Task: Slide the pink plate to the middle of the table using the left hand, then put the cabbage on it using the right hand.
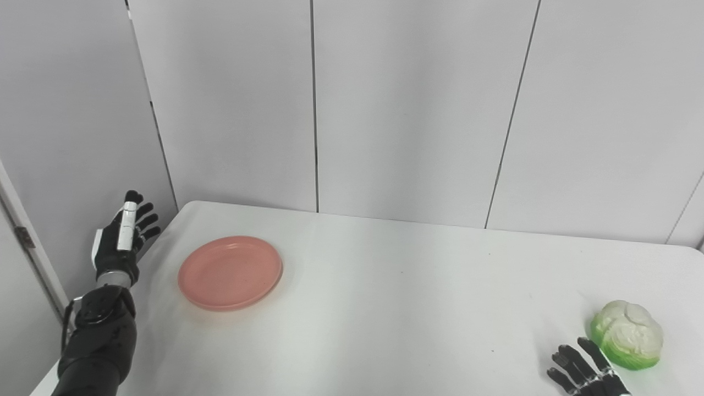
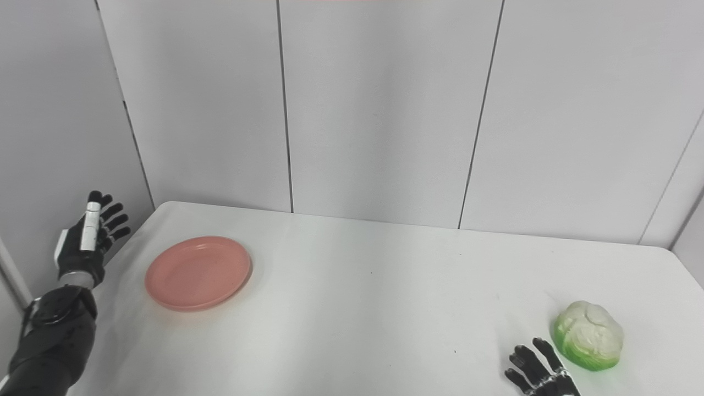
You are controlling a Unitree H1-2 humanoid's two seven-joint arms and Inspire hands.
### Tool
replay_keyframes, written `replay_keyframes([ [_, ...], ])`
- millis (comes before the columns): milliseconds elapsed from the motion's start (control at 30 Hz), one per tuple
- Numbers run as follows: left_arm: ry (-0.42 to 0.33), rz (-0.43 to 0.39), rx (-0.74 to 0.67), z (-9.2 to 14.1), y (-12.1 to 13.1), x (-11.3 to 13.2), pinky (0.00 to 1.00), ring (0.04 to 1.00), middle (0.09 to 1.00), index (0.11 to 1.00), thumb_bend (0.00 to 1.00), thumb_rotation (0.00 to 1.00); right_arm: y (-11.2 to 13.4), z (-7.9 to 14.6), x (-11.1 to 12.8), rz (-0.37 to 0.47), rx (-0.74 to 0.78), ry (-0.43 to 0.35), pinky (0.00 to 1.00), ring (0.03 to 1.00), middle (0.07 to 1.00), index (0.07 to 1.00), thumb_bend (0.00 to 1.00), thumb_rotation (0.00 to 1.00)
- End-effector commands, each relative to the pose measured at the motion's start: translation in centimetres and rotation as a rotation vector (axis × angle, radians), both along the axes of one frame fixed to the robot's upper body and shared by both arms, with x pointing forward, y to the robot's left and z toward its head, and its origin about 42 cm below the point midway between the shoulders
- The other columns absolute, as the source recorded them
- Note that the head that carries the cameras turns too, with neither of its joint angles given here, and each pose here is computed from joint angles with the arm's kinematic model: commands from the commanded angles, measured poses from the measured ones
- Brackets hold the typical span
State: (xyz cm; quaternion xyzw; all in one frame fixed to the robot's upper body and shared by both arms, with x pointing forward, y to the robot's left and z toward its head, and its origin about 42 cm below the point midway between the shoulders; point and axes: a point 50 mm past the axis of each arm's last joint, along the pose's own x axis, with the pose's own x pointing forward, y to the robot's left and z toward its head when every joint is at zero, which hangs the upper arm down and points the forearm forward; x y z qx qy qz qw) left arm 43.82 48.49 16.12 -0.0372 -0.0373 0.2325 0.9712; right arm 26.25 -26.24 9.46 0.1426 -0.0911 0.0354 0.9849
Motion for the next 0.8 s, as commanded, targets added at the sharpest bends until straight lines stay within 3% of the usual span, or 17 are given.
replay_keyframes([
  [0, -0.056, -0.039, 0.039, 2.0, -0.1, 1.0, 0.75, 0.797, 0.810, 0.817, 0.93, 0.85, -1.1, -1.3, 0.1, -0.005, -0.029, 0.099, 0.79, 0.817, 0.796, 0.846, 0.72, 0.80],
  [267, 0.004, -0.145, 0.052, -0.4, -3.0, 1.4, 0.68, 0.779, 0.815, 0.851, 0.91, 0.87, -0.7, -1.3, -0.1, -0.003, -0.033, 0.098, 0.75, 0.794, 0.775, 0.811, 0.77, 0.77],
  [467, -0.009, -0.242, 0.030, -0.6, -5.3, 2.3, 0.71, 0.779, 0.825, 0.867, 0.92, 0.87, -0.4, -1.2, -0.2, -0.005, -0.049, 0.101, 0.72, 0.771, 0.753, 0.775, 0.80, 0.76],
  [767, 0.053, -0.362, 0.012, -1.3, -8.8, 3.5, 0.72, 0.795, 0.819, 0.869, 0.91, 0.94, -0.5, -1.3, -0.3, -0.002, -0.060, 0.102, 0.71, 0.763, 0.749, 0.763, 0.80, 0.71],
])
